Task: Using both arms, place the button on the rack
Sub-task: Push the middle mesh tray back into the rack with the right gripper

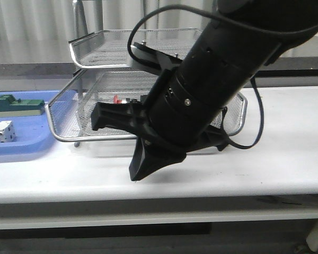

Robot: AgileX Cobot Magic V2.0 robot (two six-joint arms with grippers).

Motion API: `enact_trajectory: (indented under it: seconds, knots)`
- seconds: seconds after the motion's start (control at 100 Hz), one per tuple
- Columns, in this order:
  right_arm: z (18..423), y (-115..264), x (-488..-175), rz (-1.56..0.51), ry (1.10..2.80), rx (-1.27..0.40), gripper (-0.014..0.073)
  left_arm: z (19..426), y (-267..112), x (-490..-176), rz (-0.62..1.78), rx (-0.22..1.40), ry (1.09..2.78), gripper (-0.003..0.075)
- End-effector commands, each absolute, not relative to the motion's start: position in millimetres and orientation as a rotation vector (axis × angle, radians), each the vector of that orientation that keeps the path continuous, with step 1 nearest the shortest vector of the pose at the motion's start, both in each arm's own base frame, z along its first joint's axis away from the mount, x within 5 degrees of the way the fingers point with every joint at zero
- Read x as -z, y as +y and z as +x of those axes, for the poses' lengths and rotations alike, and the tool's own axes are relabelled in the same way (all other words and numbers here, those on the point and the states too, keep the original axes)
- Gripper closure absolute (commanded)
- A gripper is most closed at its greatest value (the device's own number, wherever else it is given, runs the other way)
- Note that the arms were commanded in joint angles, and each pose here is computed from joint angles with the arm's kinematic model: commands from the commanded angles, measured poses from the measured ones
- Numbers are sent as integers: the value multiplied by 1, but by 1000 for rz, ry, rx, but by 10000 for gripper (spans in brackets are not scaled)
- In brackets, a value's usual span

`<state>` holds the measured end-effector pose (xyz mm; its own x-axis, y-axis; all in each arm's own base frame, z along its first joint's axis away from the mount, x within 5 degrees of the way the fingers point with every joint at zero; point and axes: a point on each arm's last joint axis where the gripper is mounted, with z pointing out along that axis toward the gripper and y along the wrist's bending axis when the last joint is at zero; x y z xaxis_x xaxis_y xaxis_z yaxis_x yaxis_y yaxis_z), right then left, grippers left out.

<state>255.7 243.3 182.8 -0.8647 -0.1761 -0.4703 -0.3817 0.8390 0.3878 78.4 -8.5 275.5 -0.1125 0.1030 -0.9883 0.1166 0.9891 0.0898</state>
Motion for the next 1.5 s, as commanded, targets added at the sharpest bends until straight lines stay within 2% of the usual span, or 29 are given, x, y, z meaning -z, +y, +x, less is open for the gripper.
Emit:
enact_trajectory:
  seconds: [0.0, 0.42, 0.89, 1.26, 1.49]
  knots:
    - [266, 250, -205, -424, 2479, -690, 664, 79, -8, -292, 133, 22, 1580, 741]
    - [301, 256, -216, -453, 2373, -633, 664, 79, -8, -292, 133, 22, 1580, 741]
    - [352, 217, -233, -372, 2265, -505, 664, 79, -8, -292, 134, 22, 1582, 741]
    - [363, 207, -238, -359, 2188, -452, 664, 79, -8, -292, 134, 22, 1582, 741]
    - [356, 207, -235, -393, 2265, -460, 664, 79, -8, -292, 134, 22, 1582, 741]
